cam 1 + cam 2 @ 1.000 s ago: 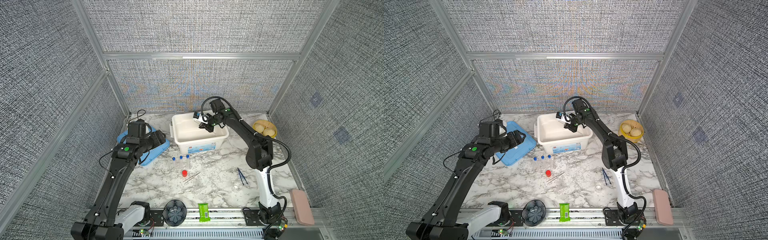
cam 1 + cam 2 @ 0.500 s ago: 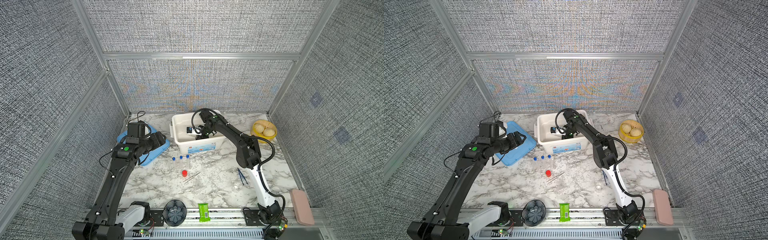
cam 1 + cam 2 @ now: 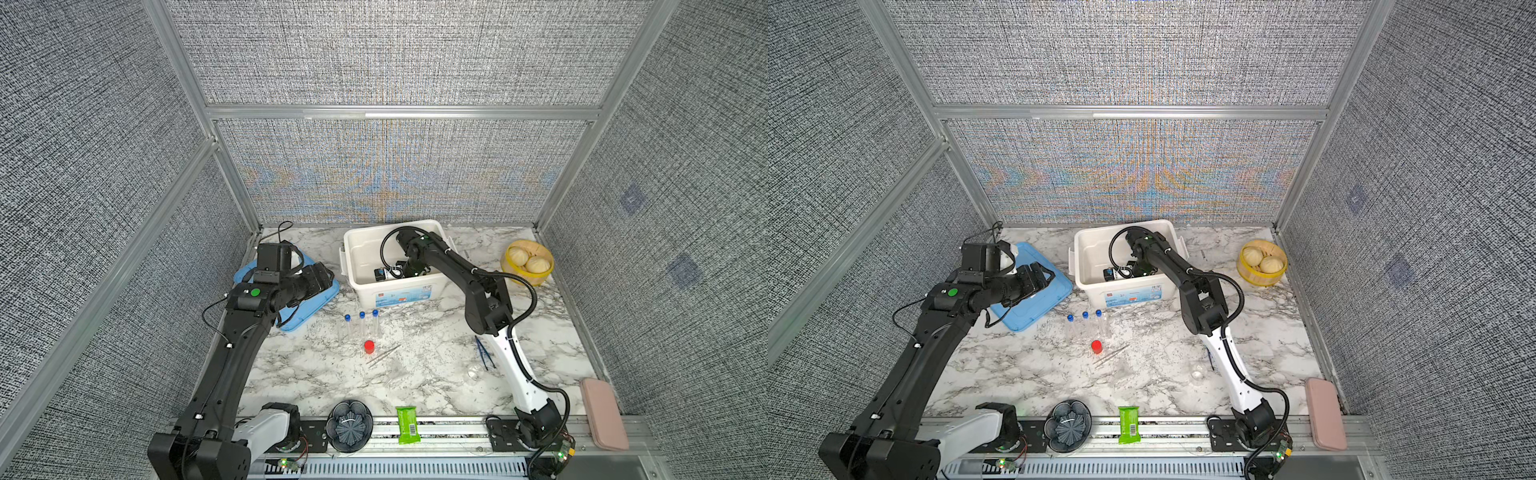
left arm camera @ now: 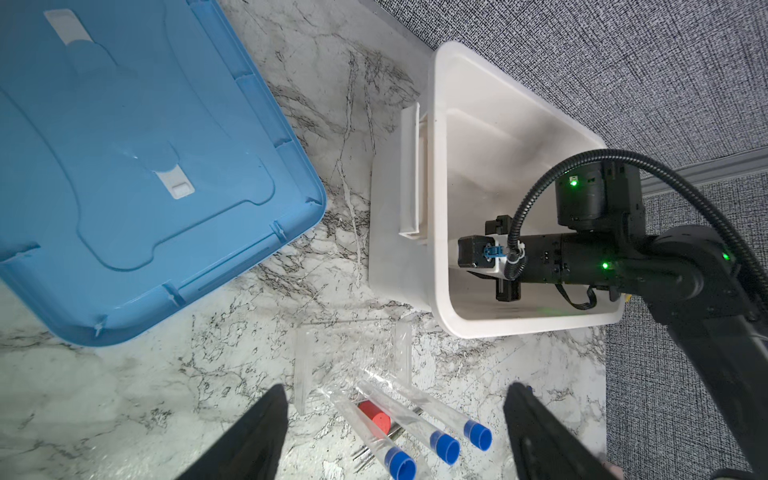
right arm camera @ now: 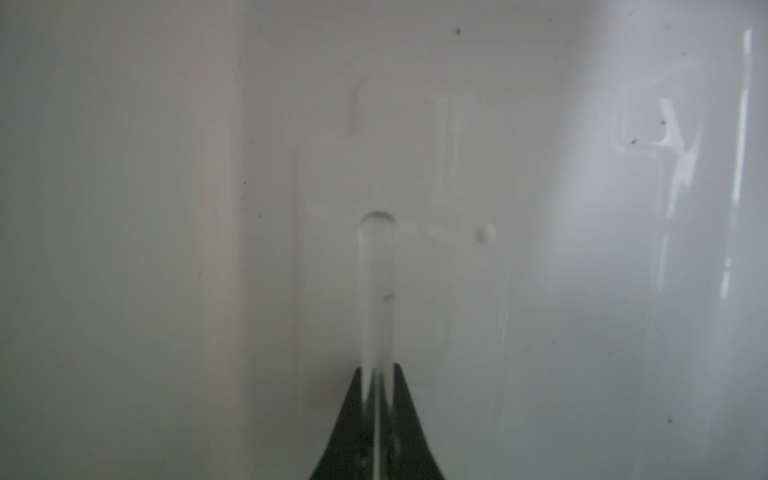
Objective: Organize the chemistry lab equipment
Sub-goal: 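Lower the glass rod into the white bin and open the right gripper, then move the right gripper to the small clear glass beaker near the blue tweezers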
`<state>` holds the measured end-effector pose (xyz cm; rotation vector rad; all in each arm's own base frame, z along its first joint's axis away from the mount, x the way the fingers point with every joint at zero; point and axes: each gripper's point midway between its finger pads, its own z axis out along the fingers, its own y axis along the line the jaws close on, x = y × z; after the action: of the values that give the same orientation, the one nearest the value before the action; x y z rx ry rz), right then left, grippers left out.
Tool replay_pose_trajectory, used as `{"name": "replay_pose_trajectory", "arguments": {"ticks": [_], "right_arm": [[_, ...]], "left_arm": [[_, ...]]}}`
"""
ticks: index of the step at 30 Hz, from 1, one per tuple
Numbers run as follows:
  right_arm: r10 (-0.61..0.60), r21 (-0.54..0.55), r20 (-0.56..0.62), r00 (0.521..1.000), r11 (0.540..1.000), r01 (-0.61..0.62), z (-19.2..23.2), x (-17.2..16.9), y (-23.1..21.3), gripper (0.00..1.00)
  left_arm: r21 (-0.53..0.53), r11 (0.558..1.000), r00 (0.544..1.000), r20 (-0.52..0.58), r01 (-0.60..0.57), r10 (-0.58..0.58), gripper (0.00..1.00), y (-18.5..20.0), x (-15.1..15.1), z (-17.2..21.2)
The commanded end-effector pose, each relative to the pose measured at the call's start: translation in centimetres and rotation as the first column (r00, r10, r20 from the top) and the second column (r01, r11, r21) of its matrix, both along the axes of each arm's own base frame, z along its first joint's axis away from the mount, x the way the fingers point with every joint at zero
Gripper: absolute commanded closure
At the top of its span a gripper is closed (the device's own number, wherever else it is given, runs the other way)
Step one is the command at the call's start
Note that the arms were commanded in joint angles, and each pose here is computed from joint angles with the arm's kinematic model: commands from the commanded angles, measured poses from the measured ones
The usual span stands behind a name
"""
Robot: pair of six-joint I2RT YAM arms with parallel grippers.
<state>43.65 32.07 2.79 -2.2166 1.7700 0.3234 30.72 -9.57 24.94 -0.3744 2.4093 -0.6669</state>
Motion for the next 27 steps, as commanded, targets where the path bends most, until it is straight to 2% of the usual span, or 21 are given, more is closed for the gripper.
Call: {"name": "replay_pose_trajectory", "arguments": {"ticks": [1,4,10,16,19,23,25,27], "right_arm": [[-0.003,-0.013,-0.001,1.0,1.0,0.003,0.0,0.0,-0.2,0.85],[-0.015,0.016,-0.01,1.0,1.0,0.015,0.5,0.0,0.2,0.76],[-0.017,0.069,-0.019,1.0,0.997,0.018,2.4,-0.4,1.0,0.7],[-0.108,0.164,0.021,0.994,0.981,0.104,8.9,-0.2,0.9,0.62],[-0.166,0.26,0.046,0.985,0.954,0.149,12.7,-0.1,0.7,0.58],[-0.288,0.392,-0.019,0.957,0.879,0.272,19.3,-1.0,0.2,0.56],[-0.384,0.429,-0.041,0.923,0.827,0.363,22.5,-1.4,-0.5,0.55],[-0.555,0.483,-0.095,0.827,0.7,0.525,25.8,-0.6,-2.1,0.54]], "left_arm": [[0.008,1.0,1.0,-0.002,0.019,-0.019,0.17,-0.1,-0.1,-0.1],[0.01,1.0,1.0,0.0,0.02,-0.02,0.17,-0.1,-0.1,-0.1],[0.012,1.0,1.0,0.004,0.022,-0.022,0.17,-0.1,-0.1,0.1],[0.031,0.999,0.999,0.022,0.03,-0.031,0.17,0.1,-0.1,0.5],[0.057,0.998,0.999,0.028,0.034,-0.036,0.16,0.4,-0.2,0.7],[0.086,0.996,0.998,0.059,0.015,-0.02,0.15,1.0,-0.2,1.3],[0.09,0.996,0.997,0.071,0.007,-0.013,0.15,1.2,-0.2,1.3],[0.079,0.997,0.997,0.077,0.011,-0.017,0.15,1.0,0.0,1.2]]}}
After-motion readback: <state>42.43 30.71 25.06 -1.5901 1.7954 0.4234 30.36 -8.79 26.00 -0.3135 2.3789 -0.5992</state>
